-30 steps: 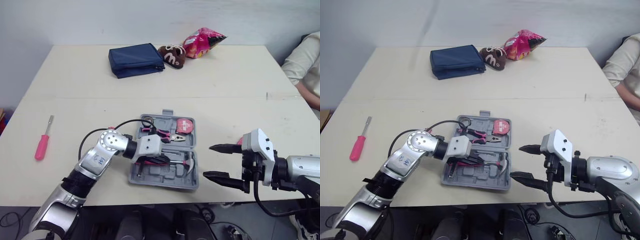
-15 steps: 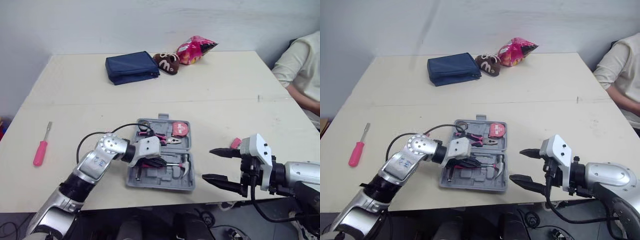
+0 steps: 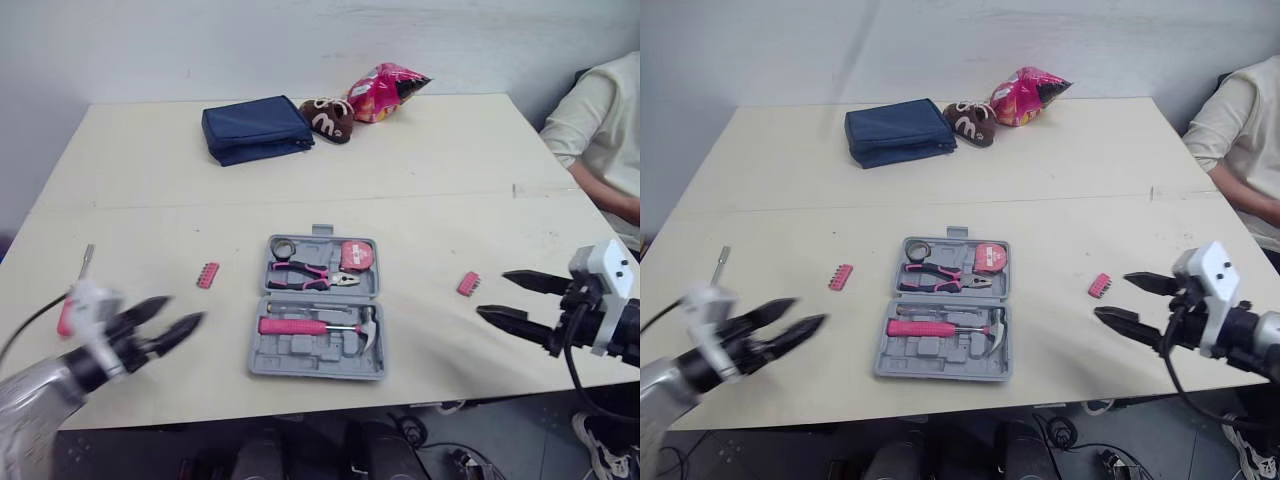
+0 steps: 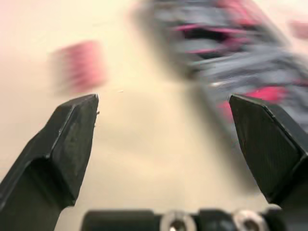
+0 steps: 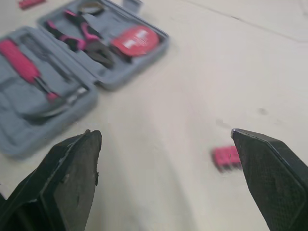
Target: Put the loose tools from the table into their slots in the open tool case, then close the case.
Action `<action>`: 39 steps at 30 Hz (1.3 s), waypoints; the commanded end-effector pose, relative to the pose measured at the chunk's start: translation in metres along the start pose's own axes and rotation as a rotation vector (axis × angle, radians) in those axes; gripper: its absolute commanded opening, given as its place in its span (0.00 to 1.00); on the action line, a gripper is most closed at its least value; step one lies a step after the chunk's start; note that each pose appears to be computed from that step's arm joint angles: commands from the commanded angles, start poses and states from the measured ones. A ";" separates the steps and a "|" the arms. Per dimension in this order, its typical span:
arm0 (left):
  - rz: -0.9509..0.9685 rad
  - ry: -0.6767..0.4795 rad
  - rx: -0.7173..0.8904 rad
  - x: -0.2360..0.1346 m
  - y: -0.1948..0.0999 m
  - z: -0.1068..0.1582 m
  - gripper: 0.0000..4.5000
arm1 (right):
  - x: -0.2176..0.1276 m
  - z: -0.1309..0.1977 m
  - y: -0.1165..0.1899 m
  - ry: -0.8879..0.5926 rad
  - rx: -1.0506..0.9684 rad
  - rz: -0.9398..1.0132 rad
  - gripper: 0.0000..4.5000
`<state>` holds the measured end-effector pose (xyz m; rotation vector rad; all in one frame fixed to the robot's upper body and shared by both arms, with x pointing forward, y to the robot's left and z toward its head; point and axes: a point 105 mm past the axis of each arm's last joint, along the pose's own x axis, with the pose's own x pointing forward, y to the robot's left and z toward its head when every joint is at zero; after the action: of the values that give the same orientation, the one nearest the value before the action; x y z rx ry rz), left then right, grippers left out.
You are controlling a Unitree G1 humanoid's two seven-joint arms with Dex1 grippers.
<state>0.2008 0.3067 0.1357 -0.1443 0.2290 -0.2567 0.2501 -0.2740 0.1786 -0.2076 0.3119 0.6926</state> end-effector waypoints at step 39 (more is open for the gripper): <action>0.069 0.064 0.128 0.072 -0.031 0.008 0.98 | 0.058 0.086 0.114 -0.248 -0.222 0.488 1.00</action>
<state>0.2561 0.2581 0.1349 -0.0231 0.2839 -0.2234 0.2467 -0.1480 0.2202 -0.2484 0.0936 1.1424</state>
